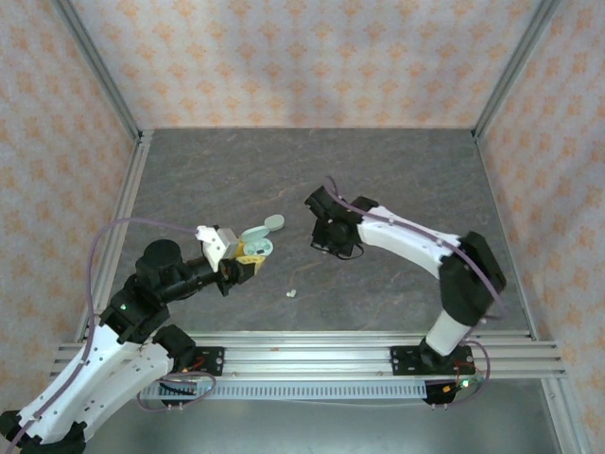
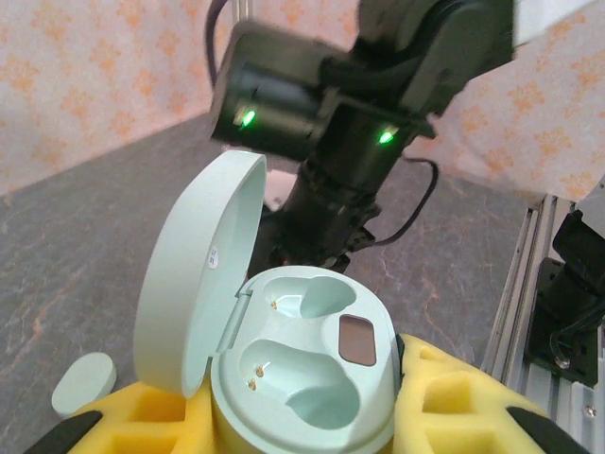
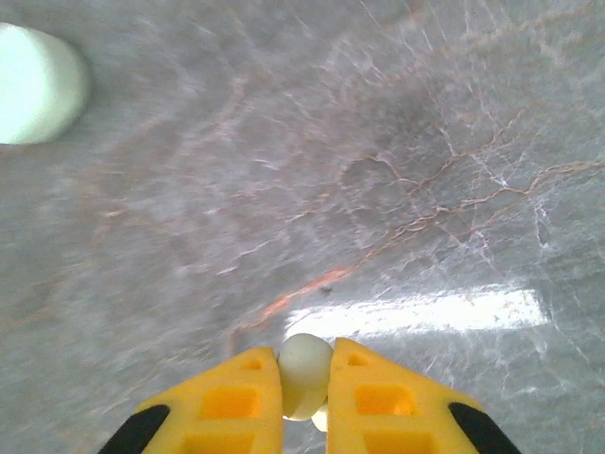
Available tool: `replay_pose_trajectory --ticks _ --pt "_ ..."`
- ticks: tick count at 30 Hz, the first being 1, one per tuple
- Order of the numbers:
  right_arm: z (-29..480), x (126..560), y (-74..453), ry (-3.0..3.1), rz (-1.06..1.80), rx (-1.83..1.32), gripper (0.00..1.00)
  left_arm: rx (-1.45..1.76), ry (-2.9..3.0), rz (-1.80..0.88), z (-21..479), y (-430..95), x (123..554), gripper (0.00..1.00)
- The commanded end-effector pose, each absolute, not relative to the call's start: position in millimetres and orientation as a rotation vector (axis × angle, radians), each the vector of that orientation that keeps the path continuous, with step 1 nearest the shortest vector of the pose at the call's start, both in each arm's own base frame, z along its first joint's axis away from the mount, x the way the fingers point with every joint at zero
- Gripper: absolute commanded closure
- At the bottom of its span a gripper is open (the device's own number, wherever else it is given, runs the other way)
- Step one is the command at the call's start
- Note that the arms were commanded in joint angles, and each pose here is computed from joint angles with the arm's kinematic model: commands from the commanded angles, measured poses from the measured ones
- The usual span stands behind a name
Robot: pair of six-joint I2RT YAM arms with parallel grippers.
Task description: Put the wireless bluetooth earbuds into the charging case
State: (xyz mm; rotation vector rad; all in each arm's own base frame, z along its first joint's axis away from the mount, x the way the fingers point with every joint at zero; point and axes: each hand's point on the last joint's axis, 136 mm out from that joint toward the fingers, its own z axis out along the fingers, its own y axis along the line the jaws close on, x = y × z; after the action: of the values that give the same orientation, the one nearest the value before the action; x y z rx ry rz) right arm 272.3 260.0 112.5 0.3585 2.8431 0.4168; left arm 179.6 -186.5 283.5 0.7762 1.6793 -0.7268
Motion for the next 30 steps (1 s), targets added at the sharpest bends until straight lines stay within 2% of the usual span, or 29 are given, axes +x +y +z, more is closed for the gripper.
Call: replay_pose_trajectory --ticks 1,9,14,23,30 --pt "146.2 269.9 256.0 2.734 0.516 0.316 0.89 0.784 1.599 -0.740 304.4 -190.7 180.9 0.82" --pt "264.1 235.1 286.2 2.438 0.859 0.039 0.89 0.810 1.568 -0.688 311.5 -190.2 184.9 0.83" --pt "320.8 208.2 311.6 2.274 1.050 -0.099 0.90 0.820 1.552 -0.684 317.0 -193.5 188.8 0.84" --pt "381.1 178.4 346.6 2.081 1.261 -0.256 0.91 0.827 1.566 -0.701 320.2 -197.8 191.5 0.84" --pt "379.7 169.0 372.1 2.082 1.298 -0.343 0.91 0.819 1.561 -0.709 322.4 -198.1 191.5 0.84"
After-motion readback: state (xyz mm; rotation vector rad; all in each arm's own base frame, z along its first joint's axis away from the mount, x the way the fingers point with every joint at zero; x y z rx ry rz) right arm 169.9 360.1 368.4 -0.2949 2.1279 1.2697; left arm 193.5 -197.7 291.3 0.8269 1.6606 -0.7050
